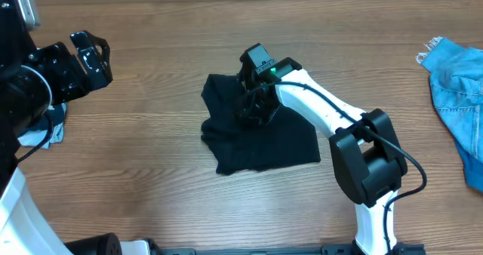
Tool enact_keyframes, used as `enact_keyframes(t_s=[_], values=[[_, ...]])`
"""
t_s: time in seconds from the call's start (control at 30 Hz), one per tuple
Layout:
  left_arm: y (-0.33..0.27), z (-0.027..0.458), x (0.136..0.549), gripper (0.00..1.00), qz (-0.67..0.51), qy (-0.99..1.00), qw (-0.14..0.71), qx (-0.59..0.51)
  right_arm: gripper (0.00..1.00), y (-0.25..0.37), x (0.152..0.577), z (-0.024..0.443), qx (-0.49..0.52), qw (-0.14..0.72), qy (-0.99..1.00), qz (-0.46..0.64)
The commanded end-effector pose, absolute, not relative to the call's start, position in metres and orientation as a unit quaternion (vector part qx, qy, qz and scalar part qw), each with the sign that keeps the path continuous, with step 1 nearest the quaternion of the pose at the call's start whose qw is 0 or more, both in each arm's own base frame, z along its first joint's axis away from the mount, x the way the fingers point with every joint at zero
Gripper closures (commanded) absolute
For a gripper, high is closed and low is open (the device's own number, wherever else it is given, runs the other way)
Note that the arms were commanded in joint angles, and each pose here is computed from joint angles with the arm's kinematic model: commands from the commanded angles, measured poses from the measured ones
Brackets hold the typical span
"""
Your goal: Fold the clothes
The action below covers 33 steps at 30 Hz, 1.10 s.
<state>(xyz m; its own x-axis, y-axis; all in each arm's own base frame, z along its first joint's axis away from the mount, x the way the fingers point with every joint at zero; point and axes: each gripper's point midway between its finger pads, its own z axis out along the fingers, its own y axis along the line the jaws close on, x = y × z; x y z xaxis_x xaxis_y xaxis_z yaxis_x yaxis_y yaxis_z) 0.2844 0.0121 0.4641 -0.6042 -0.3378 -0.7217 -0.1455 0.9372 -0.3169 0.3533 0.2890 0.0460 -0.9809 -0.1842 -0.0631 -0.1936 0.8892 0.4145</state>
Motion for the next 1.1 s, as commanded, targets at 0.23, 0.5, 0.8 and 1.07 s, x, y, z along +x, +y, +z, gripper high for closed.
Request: enact_keyframes(t_s=[0.23,0.5,0.8,1.07], values=[[0.01,0.465,0.285,0.0,-0.116,0.888,0.426,-0.127,0.7,0.355,0.383,0.105,-0.145,0.087,0.899,0.404],[0.01,0.465,0.285,0.0,-0.116,0.888,0.426,-0.127,0.59,0.326,0.426,0.116,-0.114,0.141,0.894,0.409],[0.01,0.465,0.285,0.0,-0.116,0.888,0.426,-0.127,0.59,0.261,0.333,0.102,-0.088,-0.055,0.94,0.326],[0.01,0.465,0.285,0.0,-0.116,0.888,0.426,-0.127,0.69,0.292,0.28,0.089,-0.18,-0.089,0.944,0.261]])
